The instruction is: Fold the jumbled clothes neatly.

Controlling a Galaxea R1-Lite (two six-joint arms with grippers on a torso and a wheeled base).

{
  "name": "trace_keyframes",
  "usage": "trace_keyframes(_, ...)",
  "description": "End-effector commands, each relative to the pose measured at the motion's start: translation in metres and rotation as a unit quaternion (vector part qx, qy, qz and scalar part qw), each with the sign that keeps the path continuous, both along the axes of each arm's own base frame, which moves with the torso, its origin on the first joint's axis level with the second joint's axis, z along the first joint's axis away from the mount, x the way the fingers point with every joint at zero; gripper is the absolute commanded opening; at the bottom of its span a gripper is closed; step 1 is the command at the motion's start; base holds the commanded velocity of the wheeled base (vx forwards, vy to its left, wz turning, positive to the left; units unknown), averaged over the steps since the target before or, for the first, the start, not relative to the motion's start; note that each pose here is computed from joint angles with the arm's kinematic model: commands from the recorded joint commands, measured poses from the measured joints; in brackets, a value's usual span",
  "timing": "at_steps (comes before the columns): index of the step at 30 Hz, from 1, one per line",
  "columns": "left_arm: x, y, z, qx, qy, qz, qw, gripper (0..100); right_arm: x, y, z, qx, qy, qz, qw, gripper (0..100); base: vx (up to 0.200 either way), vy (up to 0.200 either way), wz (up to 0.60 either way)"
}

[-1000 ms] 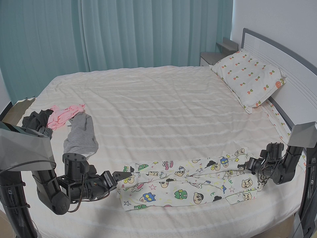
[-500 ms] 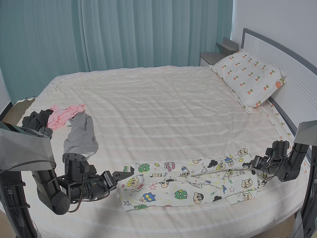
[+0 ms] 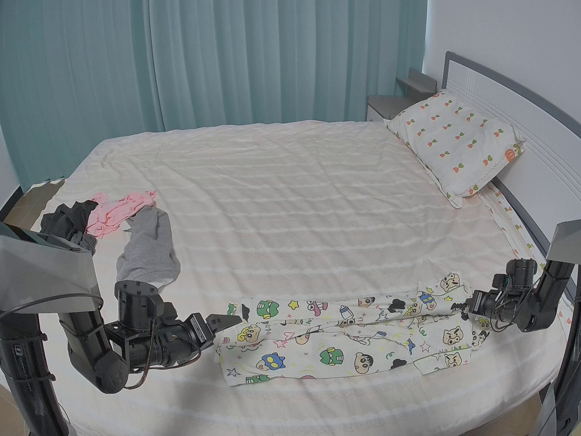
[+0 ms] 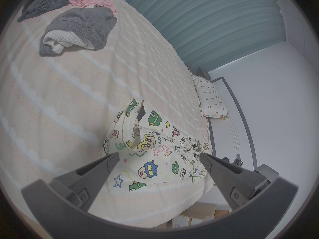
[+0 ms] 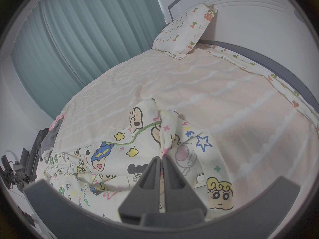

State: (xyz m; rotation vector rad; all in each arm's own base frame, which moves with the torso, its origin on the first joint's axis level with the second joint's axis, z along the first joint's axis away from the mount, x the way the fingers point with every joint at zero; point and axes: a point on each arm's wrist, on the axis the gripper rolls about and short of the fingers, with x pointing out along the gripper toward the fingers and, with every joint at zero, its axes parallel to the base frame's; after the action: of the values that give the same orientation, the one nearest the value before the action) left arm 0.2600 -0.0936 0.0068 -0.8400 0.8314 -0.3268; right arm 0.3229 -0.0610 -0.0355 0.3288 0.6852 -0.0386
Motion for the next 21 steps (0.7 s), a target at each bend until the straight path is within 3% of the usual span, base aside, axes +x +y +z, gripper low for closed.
trace_keyframes(1, 0.000, 0.000, -0.002, 0.001, 0.002, 0.000, 1.0000, 100, -0.001, 0.000, 0.000, -0.004, 0.001, 0.003, 1.0000, 0, 0.000, 0.000, 0.00)
trace_keyframes(3, 0.000, 0.000, -0.002, 0.002, 0.002, 0.000, 1.0000, 100, -0.001, -0.002, -0.001, -0.006, 0.003, 0.002, 1.0000, 0, 0.000, 0.000, 0.00)
trace_keyframes(4, 0.000, 0.000, -0.002, 0.002, 0.003, 0.000, 1.0000, 100, -0.002, -0.003, -0.002, -0.008, 0.004, 0.002, 1.0000, 100, 0.000, 0.000, 0.00)
trace_keyframes(12, 0.000, 0.000, -0.002, 0.002, 0.002, 0.000, 1.0000, 100, -0.005, -0.008, 0.008, -0.018, -0.008, -0.002, 0.9998, 100, 0.000, 0.000, 0.00)
trace_keyframes(17, 0.000, 0.000, -0.002, 0.002, 0.002, 0.000, 1.0000, 100, -0.015, -0.007, 0.021, -0.016, -0.019, 0.016, 0.9996, 100, 0.000, 0.000, 0.00)
trace_keyframes(21, 0.000, 0.000, -0.002, 0.002, 0.002, 0.000, 1.0000, 100, -0.031, -0.017, 0.019, 0.008, -0.023, 0.091, 0.9955, 100, 0.000, 0.000, 0.00)
